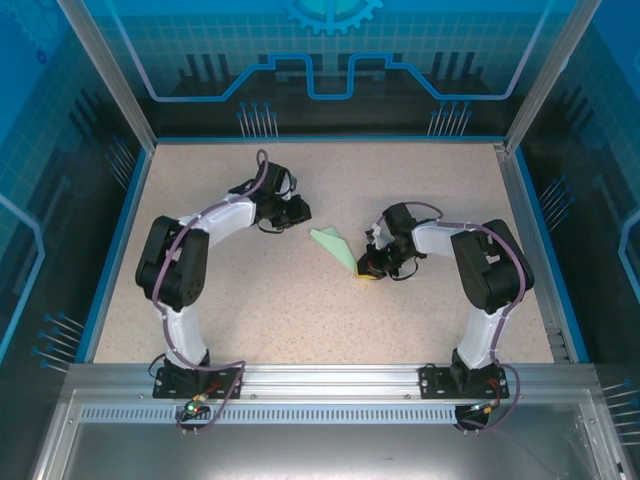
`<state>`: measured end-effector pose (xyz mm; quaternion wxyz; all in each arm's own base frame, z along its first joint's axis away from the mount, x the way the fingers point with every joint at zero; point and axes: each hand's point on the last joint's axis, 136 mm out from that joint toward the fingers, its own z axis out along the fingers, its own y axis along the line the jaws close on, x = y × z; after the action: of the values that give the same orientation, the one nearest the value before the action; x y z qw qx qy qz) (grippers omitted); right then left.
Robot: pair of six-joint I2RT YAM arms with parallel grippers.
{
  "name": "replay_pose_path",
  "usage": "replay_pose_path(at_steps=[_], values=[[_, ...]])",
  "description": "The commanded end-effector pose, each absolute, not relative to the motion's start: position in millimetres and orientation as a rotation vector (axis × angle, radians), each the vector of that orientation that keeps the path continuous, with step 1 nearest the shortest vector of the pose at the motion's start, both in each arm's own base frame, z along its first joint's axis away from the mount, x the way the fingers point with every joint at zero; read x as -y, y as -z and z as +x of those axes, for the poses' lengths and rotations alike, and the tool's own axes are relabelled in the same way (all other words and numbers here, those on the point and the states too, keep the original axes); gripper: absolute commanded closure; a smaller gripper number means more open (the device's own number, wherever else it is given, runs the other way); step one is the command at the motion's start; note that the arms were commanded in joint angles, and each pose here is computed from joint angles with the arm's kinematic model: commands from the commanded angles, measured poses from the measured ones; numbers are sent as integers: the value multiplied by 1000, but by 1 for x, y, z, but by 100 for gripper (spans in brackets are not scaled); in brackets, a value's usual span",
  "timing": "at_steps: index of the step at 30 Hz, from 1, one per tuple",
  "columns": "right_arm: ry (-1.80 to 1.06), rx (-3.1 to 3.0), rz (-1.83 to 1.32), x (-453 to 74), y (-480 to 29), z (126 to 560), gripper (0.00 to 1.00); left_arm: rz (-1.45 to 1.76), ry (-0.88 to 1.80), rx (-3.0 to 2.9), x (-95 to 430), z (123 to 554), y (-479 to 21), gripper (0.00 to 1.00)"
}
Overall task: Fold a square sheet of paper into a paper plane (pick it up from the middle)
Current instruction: Fold the wing for the fifth time at the center of the table.
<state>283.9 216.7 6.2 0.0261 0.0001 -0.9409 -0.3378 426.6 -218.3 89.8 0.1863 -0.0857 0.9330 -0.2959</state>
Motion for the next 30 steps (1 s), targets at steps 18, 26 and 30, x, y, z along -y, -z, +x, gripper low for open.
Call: replay_pose_path(at_steps=[18, 26, 30], values=[[591, 2867, -147, -162, 52, 240, 100, -241, 1115, -2762, 338, 346, -29, 91], [583, 2863, -149, -161, 54, 238, 100, -242, 985, -2798, 325, 355, -12, 91], [578, 2866, -147, -161, 54, 238, 100, -249, 918, -2816, 313, 358, 0, 91]])
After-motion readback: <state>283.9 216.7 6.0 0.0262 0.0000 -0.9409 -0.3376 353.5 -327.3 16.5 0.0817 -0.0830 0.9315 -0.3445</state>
